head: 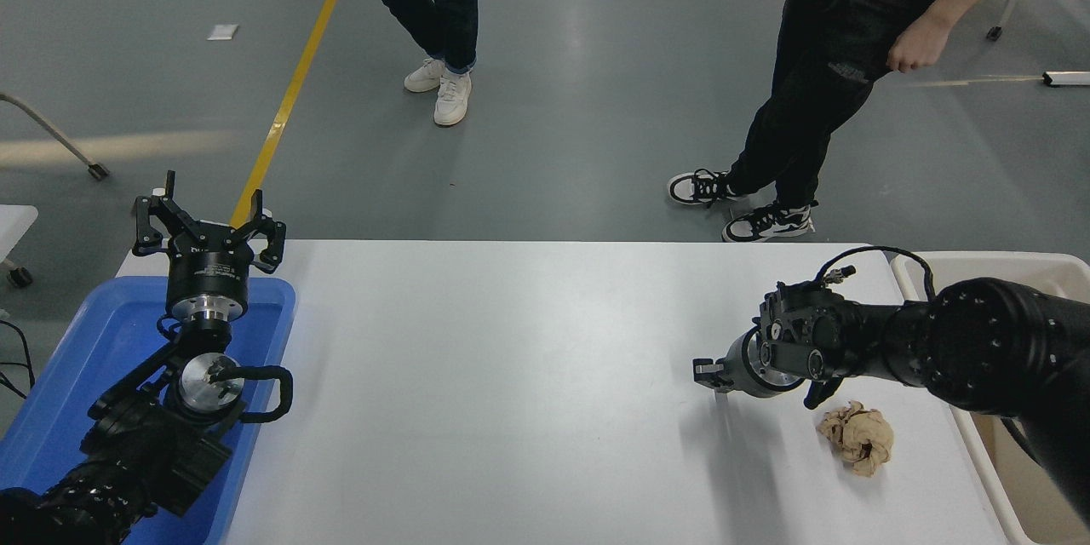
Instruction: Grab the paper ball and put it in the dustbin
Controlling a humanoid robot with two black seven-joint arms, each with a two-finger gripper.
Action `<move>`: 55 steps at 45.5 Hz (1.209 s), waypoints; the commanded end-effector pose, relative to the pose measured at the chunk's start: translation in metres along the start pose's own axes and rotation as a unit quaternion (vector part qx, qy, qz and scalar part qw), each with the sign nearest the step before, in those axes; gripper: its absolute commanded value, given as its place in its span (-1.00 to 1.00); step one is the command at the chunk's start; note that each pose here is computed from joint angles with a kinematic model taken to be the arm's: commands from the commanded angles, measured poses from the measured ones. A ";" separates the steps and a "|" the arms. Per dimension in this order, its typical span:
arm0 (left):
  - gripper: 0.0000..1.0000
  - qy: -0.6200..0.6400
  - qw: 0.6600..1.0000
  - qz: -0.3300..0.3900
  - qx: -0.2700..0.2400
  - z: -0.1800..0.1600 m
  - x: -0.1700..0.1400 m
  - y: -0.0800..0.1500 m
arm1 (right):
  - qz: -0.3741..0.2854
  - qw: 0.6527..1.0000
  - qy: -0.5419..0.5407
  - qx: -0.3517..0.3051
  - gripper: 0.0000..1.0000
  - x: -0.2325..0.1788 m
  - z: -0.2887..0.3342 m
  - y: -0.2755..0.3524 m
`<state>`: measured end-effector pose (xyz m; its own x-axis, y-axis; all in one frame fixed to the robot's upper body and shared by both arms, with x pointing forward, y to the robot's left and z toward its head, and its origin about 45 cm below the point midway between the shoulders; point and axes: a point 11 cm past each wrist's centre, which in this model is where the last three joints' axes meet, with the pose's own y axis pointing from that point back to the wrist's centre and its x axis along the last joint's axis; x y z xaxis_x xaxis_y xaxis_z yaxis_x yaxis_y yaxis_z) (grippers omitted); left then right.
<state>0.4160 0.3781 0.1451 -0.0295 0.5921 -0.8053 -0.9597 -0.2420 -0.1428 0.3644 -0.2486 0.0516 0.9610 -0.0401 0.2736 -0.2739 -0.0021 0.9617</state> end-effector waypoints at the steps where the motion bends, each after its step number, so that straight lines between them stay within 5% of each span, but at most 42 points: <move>1: 0.98 -0.001 1.000 0.000 0.000 0.000 0.000 0.001 | -0.001 1.000 -0.001 -0.004 -1.00 -0.003 0.004 -0.003; 20: 0.98 -0.005 1.000 -0.002 0.004 0.000 0.000 0.000 | -0.014 1.000 0.022 0.015 -1.00 0.010 -0.022 0.026; 34: 0.98 -0.006 1.000 -0.002 0.004 0.001 0.001 0.000 | -0.028 0.997 0.041 0.055 -0.98 0.041 -0.064 0.146; 36: 0.98 -0.006 1.000 -0.002 0.004 0.001 0.001 0.000 | -0.027 0.998 0.032 0.056 -0.82 0.047 -0.057 0.164; 40: 0.98 -0.006 1.000 -0.002 0.004 0.001 0.001 0.000 | -0.024 0.998 0.009 0.066 -0.17 0.058 -0.041 0.202; 41: 0.98 -0.006 1.000 -0.002 0.004 0.001 0.001 0.000 | -0.024 0.997 0.005 0.068 0.23 0.059 -0.035 0.209; 42: 0.98 -0.006 1.000 -0.002 0.004 0.001 0.001 0.000 | -0.019 0.997 -0.004 0.069 0.85 0.063 -0.029 0.217; 43: 0.98 -0.006 1.000 -0.002 0.004 0.001 0.001 0.000 | -0.019 0.997 -0.012 0.072 1.00 0.065 -0.024 0.226; 55: 0.98 -0.006 1.000 -0.002 0.004 0.001 0.001 0.000 | -0.060 0.994 -0.007 0.089 1.00 0.063 0.017 0.313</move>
<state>0.4157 0.3788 0.1450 -0.0282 0.6029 -0.7973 -0.9621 -0.2329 -0.1421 0.3668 -0.2463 0.2972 0.9772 -0.0613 0.2031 -0.2094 -0.1262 0.9697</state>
